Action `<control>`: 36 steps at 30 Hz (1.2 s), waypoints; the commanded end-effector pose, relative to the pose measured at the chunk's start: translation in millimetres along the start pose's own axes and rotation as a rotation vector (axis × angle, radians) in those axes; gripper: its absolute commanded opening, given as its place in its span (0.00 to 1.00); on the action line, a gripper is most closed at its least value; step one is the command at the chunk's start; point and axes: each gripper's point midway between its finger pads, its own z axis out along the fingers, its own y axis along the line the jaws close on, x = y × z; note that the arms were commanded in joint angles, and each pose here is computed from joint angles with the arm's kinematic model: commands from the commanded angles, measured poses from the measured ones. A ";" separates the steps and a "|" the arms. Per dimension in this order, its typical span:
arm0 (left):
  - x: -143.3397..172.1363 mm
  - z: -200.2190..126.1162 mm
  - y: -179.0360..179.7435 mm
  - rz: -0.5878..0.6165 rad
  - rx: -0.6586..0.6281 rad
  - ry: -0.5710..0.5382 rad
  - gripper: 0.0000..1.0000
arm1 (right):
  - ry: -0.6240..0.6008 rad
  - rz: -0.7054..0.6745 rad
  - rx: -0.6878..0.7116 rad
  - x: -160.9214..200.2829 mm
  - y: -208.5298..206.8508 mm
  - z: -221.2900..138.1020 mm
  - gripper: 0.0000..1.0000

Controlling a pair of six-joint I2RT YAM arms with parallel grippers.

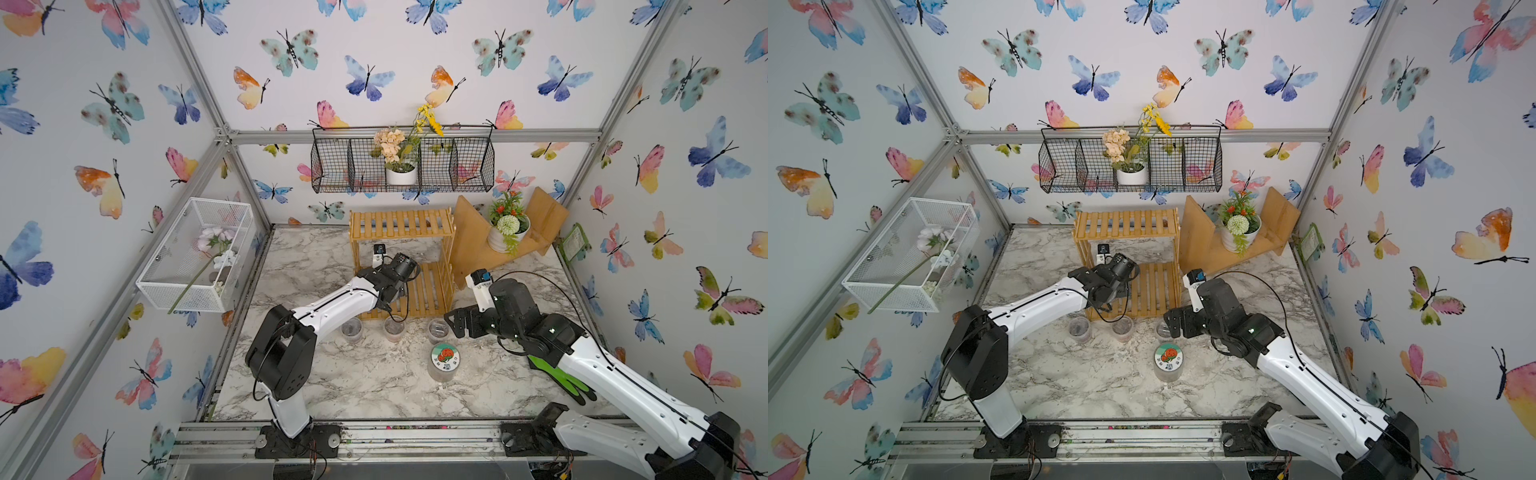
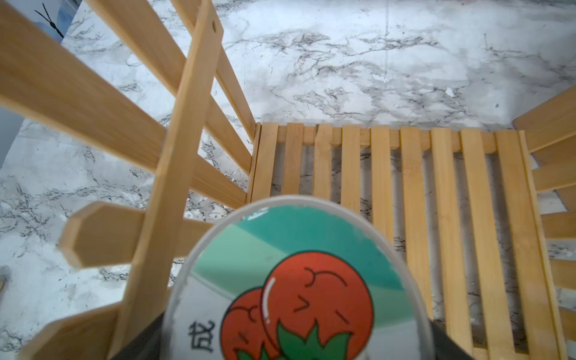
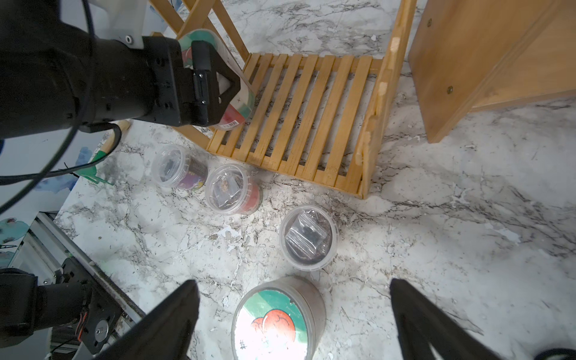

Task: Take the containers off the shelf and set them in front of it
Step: 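Pick up a container from the shelf, then place the container at the center of the board.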

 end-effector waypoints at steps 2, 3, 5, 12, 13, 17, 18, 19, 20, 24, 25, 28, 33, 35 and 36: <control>-19.5 -35.1 -4.1 0.023 0.061 -0.073 0.71 | 0.004 -0.010 -0.058 -3.8 4.8 3.9 0.98; -19.3 -40.2 -4.2 0.027 0.070 -0.080 0.71 | 0.004 -0.006 -0.064 -4.5 4.0 4.2 0.98; -17.2 -50.0 -5.4 0.042 0.089 -0.093 0.71 | 0.004 0.000 -0.068 -5.4 2.1 5.1 0.98; -0.3 -86.1 -4.5 0.103 0.148 -0.133 0.70 | 0.018 0.022 -0.090 -3.5 -3.4 9.8 0.98; 4.4 -90.3 -5.3 0.118 0.163 -0.131 0.69 | 0.020 0.024 -0.093 -3.2 -3.6 10.2 0.98; 21.4 -106.3 -2.9 0.160 0.191 -0.139 0.69 | 0.030 0.033 -0.109 -1.7 -4.0 12.9 0.98; 25.1 -110.8 -2.9 0.167 0.203 -0.144 0.69 | 0.032 0.035 -0.114 -1.3 -4.0 13.8 0.98; 27.0 -115.4 -2.3 0.170 0.216 -0.150 0.69 | 0.035 0.037 -0.118 -1.1 -4.0 14.4 0.98; 30.3 -121.3 -3.5 0.178 0.235 -0.154 0.69 | 0.037 0.039 -0.119 -0.5 -4.3 15.1 0.98; 47.0 -136.4 -5.2 0.205 0.285 -0.159 0.69 | 0.038 0.042 -0.126 0.1 -4.1 15.6 0.98; 52.3 -139.0 -5.3 0.213 0.295 -0.158 0.69 | 0.040 0.043 -0.127 0.6 -3.9 16.0 0.98; 70.5 -145.9 -8.8 0.242 0.330 -0.149 0.68 | 0.040 0.047 -0.131 1.3 -3.9 15.5 0.98; 102.9 -150.5 -14.2 0.300 0.358 -0.132 0.68 | 0.042 0.058 -0.138 5.0 -3.5 14.2 0.98; 114.6 -150.3 -14.9 0.309 0.365 -0.119 0.68 | 0.041 0.064 -0.139 6.7 -3.6 13.1 0.98; 118.8 -150.7 -15.5 0.311 0.370 -0.117 0.68 | 0.038 0.066 -0.140 7.2 -3.5 12.0 0.98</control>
